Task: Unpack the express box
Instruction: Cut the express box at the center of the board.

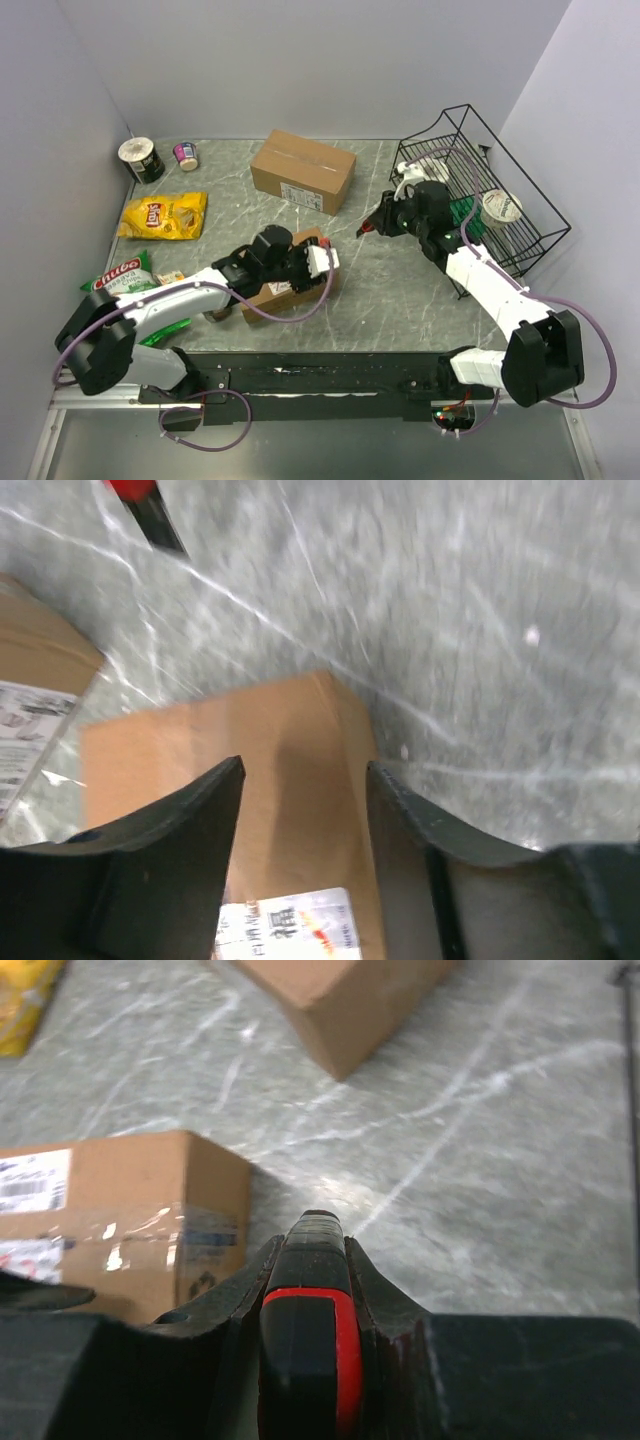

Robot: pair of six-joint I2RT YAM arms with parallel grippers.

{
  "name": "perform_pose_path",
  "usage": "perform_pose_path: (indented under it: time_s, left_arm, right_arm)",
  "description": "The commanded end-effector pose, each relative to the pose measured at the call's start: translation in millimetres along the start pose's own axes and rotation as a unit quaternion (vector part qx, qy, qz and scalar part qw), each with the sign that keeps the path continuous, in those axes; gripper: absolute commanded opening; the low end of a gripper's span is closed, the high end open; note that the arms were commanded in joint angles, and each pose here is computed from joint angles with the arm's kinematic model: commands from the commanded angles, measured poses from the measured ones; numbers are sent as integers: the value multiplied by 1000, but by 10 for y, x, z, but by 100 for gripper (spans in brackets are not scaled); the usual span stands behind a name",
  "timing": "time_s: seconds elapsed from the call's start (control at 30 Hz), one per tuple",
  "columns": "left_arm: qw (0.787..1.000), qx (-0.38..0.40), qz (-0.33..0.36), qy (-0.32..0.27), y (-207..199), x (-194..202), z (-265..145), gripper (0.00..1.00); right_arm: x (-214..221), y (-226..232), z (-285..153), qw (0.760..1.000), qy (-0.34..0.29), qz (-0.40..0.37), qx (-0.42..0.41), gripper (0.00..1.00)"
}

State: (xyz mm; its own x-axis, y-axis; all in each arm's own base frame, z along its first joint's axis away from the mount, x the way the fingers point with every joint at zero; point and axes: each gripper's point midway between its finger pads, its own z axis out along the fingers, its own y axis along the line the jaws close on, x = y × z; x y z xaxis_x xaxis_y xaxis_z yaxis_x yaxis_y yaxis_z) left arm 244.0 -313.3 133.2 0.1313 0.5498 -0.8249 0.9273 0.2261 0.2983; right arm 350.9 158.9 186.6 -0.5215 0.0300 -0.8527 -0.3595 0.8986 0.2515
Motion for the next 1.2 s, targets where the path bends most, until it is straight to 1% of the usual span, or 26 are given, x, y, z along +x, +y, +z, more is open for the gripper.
perform_pose_path:
  time_s: [0.0, 0.03, 0.07, 0.1, 0.13, 0.17, 0.2, 0.23, 0.27, 0.3, 0.33, 0.37, 0.43, 0.47, 0.53, 0.57, 0.63, 0.77, 0.93, 1.17]
  left_arm:
    - [996, -8, -42, -78, 123, -721, -378, 69]
    - [994, -14, -73, -85, 171, -790, -449, 74]
    - [991, -23, -92, -90, 223, -831, -506, 78]
    - [989, -34, -115, -86, 288, -825, -524, 85]
    - [982, -47, -160, -86, 434, -809, -564, 86]
    - [978, -41, -199, -55, 460, -615, -487, 86]
    - [971, -42, -232, -44, 538, -512, -465, 85]
    - [959, -41, -276, -42, 680, -393, -493, 84]
    - [947, -43, -315, -36, 748, -263, -417, 83]
    - [939, -58, -337, -35, 863, -120, -427, 84]
    - [934, -55, -350, -38, 881, -78, -408, 84]
    - [933, -53, -353, -39, 916, -25, -360, 85]
    - [929, -50, -366, -31, 971, 63, -322, 84]
    - [923, -45, -381, -18, 966, 164, -248, 84]
    - [914, -44, -404, -19, 1032, 220, -212, 82]
    - [910, -44, -413, -10, 1031, 303, -160, 81]
    - [908, -43, -417, -11, 1062, 321, -125, 81]
    - [901, -39, -433, 7, 1033, 469, -52, 78]
    - [893, -43, -447, 28, 983, 658, -30, 75]
    - [888, -49, -455, 33, 981, 735, -26, 73]
  right_arm:
    - [-503, 420, -100, 986, -59, -30, -155, 0]
    - [-512, 365, -48, 986, -55, -14, -156, 0]
    - [-622, 359, -52, 987, -53, 0, -150, 0]
    - [-654, 283, -14, 990, -42, 52, -121, 0]
    - [-638, 215, 33, 990, -27, 93, -108, 0]
    - [-663, 137, 36, 985, -37, 127, -108, 0]
    - [-711, 252, 3, 972, -49, 173, -149, 0]
    - [-521, 210, 13, 968, -57, 193, -147, 0]
    - [-710, 282, -32, 964, -116, 176, -165, 0]
    - [-687, 289, -45, 961, -127, 184, -165, 0]
    - [-585, 290, -25, 960, -124, 188, -165, 0]
    - [-608, 321, -31, 958, -131, 189, -173, 0]
    - [-533, 398, -15, 958, -125, 185, -181, 0]
    - [-557, 428, -22, 957, -135, 177, -185, 0]
    - [-517, 508, -5, 958, -135, 166, -189, 0]
    - [-524, 492, 15, 960, -137, 165, -182, 0]
    - [-490, 522, 49, 961, -132, 163, -180, 0]
    - [-463, 558, 90, 962, -127, 161, -182, 0]
    - [-400, 504, 174, 970, -114, 149, -156, 0]
    - [-375, 530, 224, 977, -106, 121, -137, 0]
